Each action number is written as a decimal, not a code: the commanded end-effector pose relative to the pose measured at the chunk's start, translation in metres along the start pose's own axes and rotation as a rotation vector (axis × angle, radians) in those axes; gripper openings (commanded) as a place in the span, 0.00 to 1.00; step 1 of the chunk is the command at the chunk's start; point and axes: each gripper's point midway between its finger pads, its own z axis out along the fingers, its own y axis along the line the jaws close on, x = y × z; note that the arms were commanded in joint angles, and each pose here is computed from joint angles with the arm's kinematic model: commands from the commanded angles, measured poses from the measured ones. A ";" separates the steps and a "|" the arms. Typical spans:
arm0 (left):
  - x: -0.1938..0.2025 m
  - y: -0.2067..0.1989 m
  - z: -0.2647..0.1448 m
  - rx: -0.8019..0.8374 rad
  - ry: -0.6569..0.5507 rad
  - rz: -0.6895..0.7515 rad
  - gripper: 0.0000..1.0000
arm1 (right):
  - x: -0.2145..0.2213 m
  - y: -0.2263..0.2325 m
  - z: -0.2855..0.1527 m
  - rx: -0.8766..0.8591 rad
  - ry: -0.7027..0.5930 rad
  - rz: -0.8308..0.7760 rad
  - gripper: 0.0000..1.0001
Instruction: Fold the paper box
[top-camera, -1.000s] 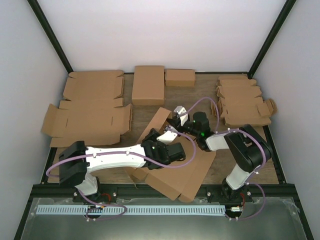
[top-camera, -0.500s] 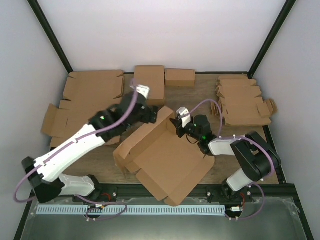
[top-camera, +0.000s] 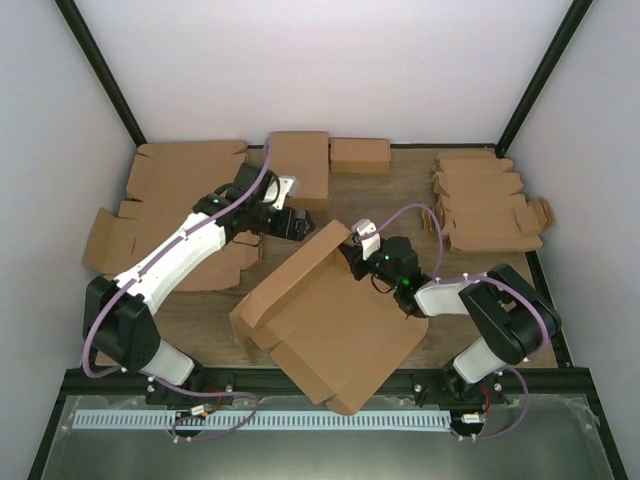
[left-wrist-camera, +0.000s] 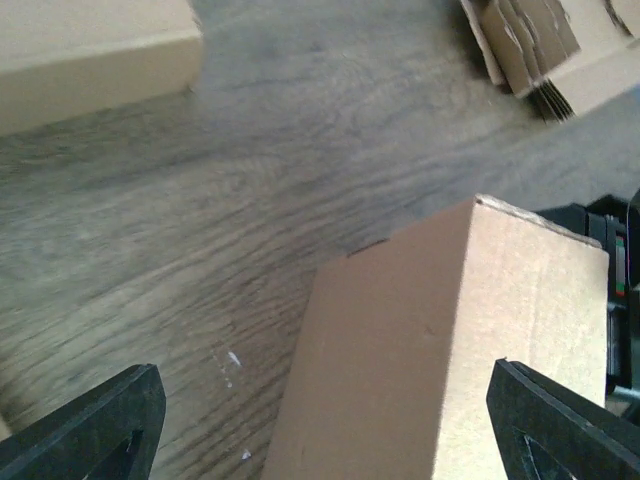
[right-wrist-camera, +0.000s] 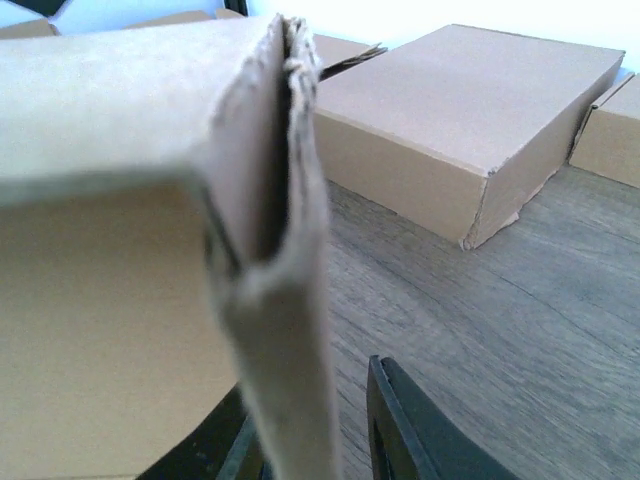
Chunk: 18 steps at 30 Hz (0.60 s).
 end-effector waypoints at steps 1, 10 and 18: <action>0.004 -0.023 0.013 0.167 0.024 0.039 0.87 | -0.028 0.004 -0.004 -0.007 -0.106 -0.023 0.26; 0.010 -0.025 0.023 0.202 0.051 0.034 0.78 | -0.063 0.011 -0.008 -0.046 -0.220 -0.019 0.26; 0.013 -0.028 0.031 0.235 0.072 0.019 0.70 | -0.079 0.010 -0.003 -0.045 -0.270 -0.012 0.18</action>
